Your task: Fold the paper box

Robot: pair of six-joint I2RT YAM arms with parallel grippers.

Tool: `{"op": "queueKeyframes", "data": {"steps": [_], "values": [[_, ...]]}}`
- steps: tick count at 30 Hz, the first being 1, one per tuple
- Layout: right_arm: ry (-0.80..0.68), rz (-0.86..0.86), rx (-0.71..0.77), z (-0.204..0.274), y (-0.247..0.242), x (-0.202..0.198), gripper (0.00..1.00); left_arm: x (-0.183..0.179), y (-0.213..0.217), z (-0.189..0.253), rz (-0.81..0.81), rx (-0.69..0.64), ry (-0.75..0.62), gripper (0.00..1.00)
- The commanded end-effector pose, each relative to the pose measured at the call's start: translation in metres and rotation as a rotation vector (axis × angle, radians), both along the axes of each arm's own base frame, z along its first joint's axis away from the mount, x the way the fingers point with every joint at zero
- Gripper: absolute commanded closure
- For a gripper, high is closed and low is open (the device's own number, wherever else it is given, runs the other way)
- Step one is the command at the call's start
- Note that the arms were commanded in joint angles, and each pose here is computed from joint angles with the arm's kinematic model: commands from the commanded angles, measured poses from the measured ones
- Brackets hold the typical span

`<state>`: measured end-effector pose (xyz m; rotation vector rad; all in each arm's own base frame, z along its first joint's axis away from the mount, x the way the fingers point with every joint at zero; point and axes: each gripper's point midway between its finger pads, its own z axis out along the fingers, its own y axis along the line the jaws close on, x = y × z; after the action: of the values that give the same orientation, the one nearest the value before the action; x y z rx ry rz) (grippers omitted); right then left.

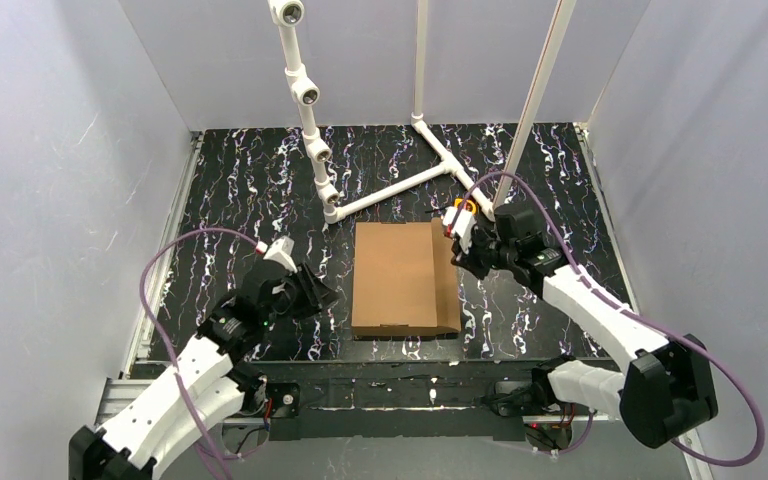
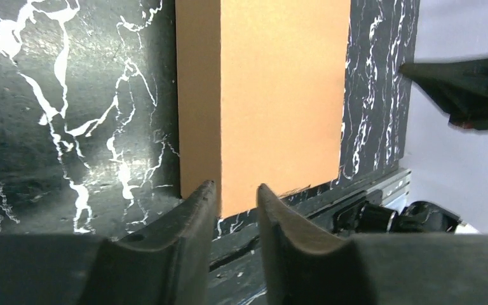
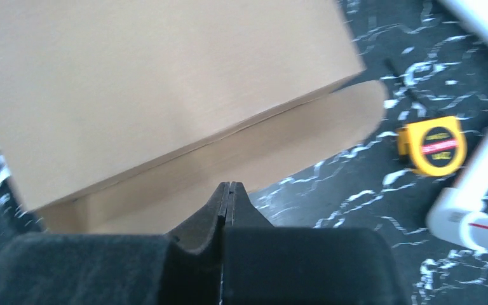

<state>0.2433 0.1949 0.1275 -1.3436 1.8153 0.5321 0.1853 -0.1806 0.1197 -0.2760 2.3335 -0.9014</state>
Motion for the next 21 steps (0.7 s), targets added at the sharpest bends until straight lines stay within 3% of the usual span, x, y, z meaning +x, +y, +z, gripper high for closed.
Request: {"op": "queueKeyframes", "data": {"steps": [1, 5, 11, 18, 21], "values": [[-0.202, -0.165, 0.092, 0.045, 0.013, 0.072, 0.99, -0.032, 0.019, -0.032, 0.056, 0.017, 0.141, 0.81], [-0.294, -0.202, 0.109, 0.049, 0.029, 0.122, 0.99, -0.061, 0.009, -0.052, 0.016, -0.093, 0.242, 0.90], [-0.338, -0.226, 0.020, 0.032, 0.039, 0.177, 0.99, -0.071, -0.003, -0.058, -0.039, -0.165, 0.272, 0.91], [-0.221, -0.045, -0.039, -0.010, 0.062, 0.177, 0.99, -0.056, -0.036, -0.055, -0.105, -0.248, 0.274, 0.88], [-0.147, 0.038, -0.064, -0.029, 0.067, 0.164, 0.99, -0.053, -0.043, -0.057, -0.127, -0.202, 0.286, 0.87]]}}
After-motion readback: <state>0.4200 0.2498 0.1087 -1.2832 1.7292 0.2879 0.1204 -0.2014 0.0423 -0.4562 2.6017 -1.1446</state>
